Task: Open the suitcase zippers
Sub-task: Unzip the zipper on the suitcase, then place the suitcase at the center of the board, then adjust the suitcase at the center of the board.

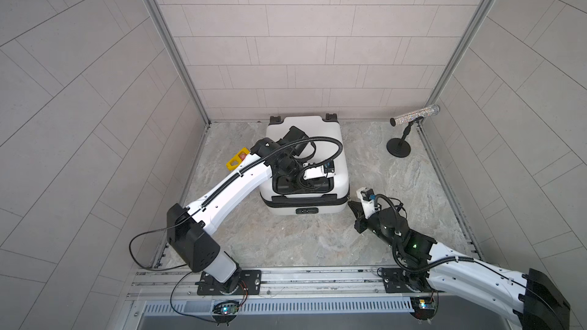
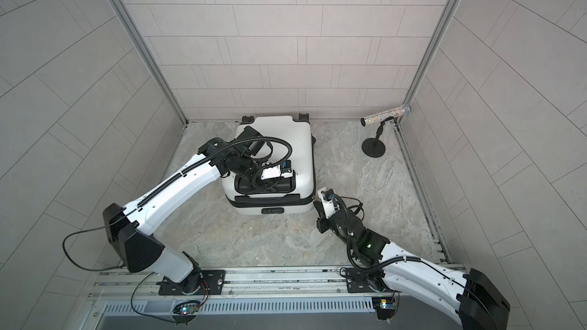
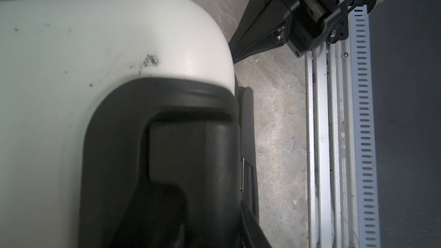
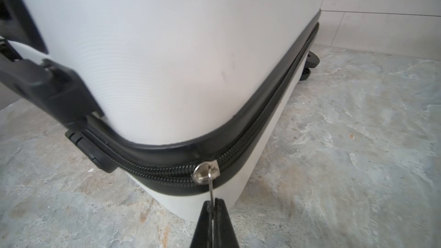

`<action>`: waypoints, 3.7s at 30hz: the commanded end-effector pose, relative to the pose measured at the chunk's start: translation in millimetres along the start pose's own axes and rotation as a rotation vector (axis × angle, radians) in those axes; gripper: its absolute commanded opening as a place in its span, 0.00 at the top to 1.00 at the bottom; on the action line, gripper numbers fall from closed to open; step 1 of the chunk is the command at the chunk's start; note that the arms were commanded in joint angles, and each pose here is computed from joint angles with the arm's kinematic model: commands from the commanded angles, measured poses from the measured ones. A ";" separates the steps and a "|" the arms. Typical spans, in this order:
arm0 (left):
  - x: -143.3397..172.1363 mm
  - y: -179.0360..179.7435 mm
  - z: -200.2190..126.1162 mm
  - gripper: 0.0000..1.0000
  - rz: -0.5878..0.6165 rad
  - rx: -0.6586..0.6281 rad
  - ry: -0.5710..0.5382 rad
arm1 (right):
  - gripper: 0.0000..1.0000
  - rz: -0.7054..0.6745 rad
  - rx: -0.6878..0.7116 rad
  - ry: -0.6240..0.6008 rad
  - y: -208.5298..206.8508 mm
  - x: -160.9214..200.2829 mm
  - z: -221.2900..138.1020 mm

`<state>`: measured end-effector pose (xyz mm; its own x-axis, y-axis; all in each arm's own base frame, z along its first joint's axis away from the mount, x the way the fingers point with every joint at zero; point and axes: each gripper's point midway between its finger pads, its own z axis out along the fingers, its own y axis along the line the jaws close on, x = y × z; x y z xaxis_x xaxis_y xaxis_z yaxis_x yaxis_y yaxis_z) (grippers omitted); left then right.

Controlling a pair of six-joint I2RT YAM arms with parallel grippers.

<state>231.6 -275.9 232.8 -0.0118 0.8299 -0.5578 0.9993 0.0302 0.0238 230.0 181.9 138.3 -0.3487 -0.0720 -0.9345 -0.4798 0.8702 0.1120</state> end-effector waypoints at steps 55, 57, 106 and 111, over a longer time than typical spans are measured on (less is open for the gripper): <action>89.3 77.7 -113.1 0.08 -0.915 -0.748 -0.125 | 0.31 0.559 -0.203 0.242 21.6 -66.3 -8.8; 102.0 86.4 -114.7 0.08 -1.022 -0.757 -0.130 | 0.31 0.541 -0.221 0.237 34.3 -66.3 -14.7; 103.6 104.0 -93.4 0.16 -1.036 -0.640 -0.122 | 0.42 -0.362 -0.093 0.013 -19.2 -33.0 78.5; 105.6 105.0 -91.8 0.16 -1.022 -0.646 -0.111 | 0.43 -0.350 -0.110 -0.019 -17.2 -22.8 96.2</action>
<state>331.1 -135.0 255.8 -0.7528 0.1864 -0.6313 0.3170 0.9432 -0.0996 314.4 203.4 102.5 -0.2547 -0.3859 -0.8867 -0.6392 0.7552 -0.1451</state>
